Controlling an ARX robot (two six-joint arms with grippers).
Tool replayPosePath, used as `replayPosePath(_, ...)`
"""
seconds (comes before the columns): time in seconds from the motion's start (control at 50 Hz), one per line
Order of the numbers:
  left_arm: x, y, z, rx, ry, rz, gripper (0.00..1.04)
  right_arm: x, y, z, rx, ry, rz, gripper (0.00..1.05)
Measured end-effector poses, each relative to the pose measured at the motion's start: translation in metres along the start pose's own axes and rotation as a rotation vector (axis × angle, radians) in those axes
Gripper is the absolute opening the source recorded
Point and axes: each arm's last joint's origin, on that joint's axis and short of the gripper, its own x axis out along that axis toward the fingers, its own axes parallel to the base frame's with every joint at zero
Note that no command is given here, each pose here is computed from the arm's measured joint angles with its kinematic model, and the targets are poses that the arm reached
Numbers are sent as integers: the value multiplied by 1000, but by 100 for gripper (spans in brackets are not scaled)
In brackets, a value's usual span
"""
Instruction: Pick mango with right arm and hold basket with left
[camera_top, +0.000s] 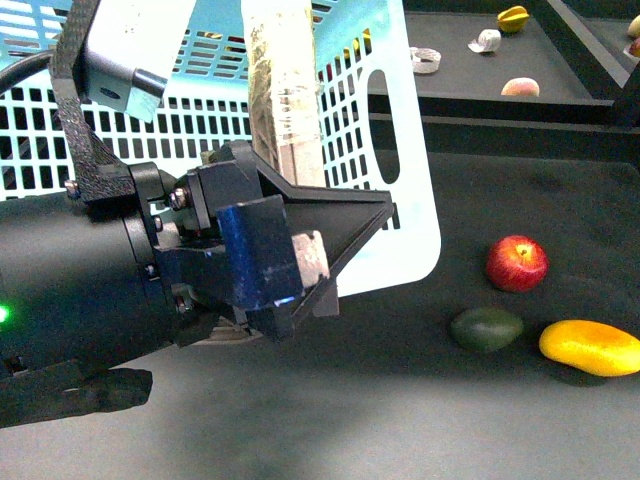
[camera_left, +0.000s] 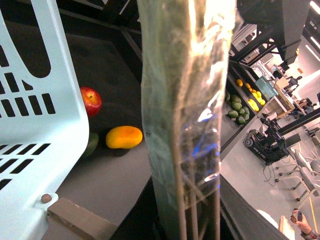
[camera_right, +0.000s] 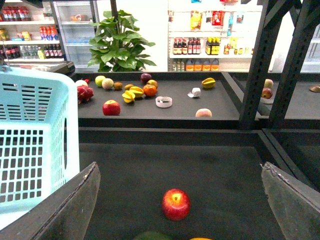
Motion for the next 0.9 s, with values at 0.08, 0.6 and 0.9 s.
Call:
replayPosePath(0.08, 0, -1, -2, -3, 8, -1, 14, 0, 0, 0, 0, 0, 0, 96)
replayPosePath(0.6, 0, -1, -3, -1, 12, -3, 14, 7, -6, 0, -35, 46, -335, 96)
replayPosePath(0.9, 0, -1, -3, -3, 13, -4, 14, 72, -59, -13, -149, 267, -343, 96)
